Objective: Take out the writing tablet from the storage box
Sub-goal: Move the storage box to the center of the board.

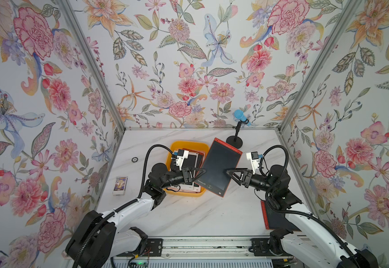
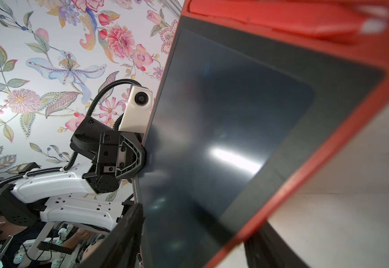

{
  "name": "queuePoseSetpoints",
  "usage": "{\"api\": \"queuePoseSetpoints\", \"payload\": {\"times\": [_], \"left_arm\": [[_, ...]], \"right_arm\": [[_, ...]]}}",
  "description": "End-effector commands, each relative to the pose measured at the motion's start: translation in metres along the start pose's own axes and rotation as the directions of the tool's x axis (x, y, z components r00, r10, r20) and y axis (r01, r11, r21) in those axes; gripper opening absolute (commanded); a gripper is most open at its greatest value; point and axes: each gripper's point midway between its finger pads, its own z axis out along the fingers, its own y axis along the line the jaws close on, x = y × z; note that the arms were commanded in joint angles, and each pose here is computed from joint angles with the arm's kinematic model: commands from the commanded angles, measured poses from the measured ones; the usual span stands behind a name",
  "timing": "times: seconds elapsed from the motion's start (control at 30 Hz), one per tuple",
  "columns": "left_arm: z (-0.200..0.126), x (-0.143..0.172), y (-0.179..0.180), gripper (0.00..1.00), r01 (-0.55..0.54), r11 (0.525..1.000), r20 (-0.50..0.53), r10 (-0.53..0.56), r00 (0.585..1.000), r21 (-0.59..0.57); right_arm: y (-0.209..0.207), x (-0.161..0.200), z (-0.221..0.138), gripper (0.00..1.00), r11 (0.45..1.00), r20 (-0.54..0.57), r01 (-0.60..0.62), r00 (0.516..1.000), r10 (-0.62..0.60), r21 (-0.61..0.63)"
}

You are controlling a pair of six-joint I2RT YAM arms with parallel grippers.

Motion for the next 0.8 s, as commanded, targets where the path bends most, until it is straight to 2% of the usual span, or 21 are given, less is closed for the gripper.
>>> {"api": "queuePoseSetpoints", "payload": {"times": [0.0, 0.17, 0.77], "left_arm": [[0.004, 0.001, -0.017, 0.0, -0.043, 0.996, -0.018, 0.045, 0.999, 0.079], [0.007, -0.001, -0.02, 0.0, -0.032, 0.992, -0.023, 0.035, 0.999, 0.121], [0.015, -0.003, -0.009, 0.02, -0.022, 0.994, -0.033, 0.026, 0.999, 0.111]], "right_arm": [[0.008, -0.007, -0.003, 0.59, 0.999, 0.043, -0.006, 0.999, 0.008, -0.052], [0.01, -0.008, -0.005, 0.49, 0.997, 0.061, -0.015, 0.998, 0.02, -0.073], [0.009, -0.012, -0.012, 0.3, 0.993, 0.118, -0.058, 0.991, 0.069, -0.099]]}}
